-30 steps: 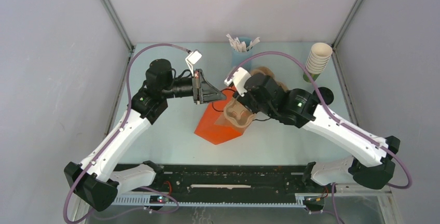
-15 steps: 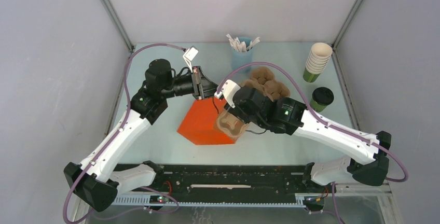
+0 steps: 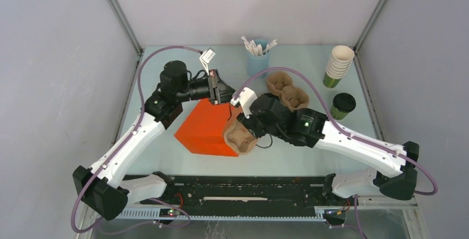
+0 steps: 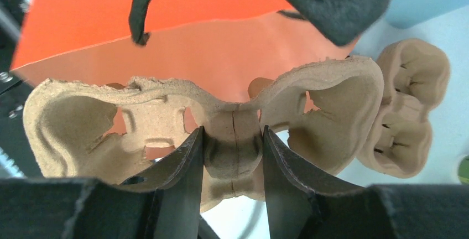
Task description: Pack the takeout coffee
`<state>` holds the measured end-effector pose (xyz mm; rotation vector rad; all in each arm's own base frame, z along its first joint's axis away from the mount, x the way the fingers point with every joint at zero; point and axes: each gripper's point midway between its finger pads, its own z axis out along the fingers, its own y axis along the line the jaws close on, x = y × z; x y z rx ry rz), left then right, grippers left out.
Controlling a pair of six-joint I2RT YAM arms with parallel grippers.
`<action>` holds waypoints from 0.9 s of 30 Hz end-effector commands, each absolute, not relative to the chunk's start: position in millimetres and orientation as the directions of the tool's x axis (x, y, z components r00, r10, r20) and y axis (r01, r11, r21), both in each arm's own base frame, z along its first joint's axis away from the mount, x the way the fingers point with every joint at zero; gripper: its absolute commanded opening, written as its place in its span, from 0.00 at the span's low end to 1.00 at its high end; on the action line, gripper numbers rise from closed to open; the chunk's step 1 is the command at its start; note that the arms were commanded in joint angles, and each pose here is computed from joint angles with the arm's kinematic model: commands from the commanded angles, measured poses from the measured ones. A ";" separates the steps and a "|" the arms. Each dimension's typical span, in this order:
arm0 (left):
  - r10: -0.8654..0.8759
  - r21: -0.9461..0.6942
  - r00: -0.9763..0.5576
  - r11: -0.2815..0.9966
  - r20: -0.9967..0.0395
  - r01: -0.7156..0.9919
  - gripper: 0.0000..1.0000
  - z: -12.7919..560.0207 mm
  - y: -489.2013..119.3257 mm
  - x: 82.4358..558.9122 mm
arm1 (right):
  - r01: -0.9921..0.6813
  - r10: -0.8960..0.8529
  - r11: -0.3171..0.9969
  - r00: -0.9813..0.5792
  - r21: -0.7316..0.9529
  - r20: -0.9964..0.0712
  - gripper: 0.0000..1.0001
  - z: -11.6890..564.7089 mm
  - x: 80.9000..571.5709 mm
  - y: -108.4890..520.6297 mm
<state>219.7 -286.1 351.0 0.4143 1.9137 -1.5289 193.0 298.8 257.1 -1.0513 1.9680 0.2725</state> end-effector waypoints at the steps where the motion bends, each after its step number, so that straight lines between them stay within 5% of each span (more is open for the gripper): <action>1: -0.081 -0.661 -0.656 0.115 -0.751 0.742 0.00 390.1 -289.6 194.2 | -0.832 -0.423 0.554 -0.249 -0.032 -0.871 0.32 295.4 169.0 296.5; 8: 0.027 -0.595 -0.597 0.051 -0.802 0.802 0.00 356.3 -280.7 166.5 | -0.931 -0.316 0.332 -0.264 0.154 -0.911 0.32 305.1 145.4 267.3; 18: 0.005 -0.604 -0.605 0.070 -0.796 0.794 0.00 360.9 -280.5 169.2 | -0.983 -0.205 -0.031 -0.172 0.182 -0.964 0.31 324.5 127.8 294.9; 27: 0.013 -0.609 -0.609 0.037 -0.793 0.793 0.00 361.4 -278.6 159.9 | -0.979 -0.212 0.087 -0.201 0.186 -0.957 0.32 302.6 165.8 292.7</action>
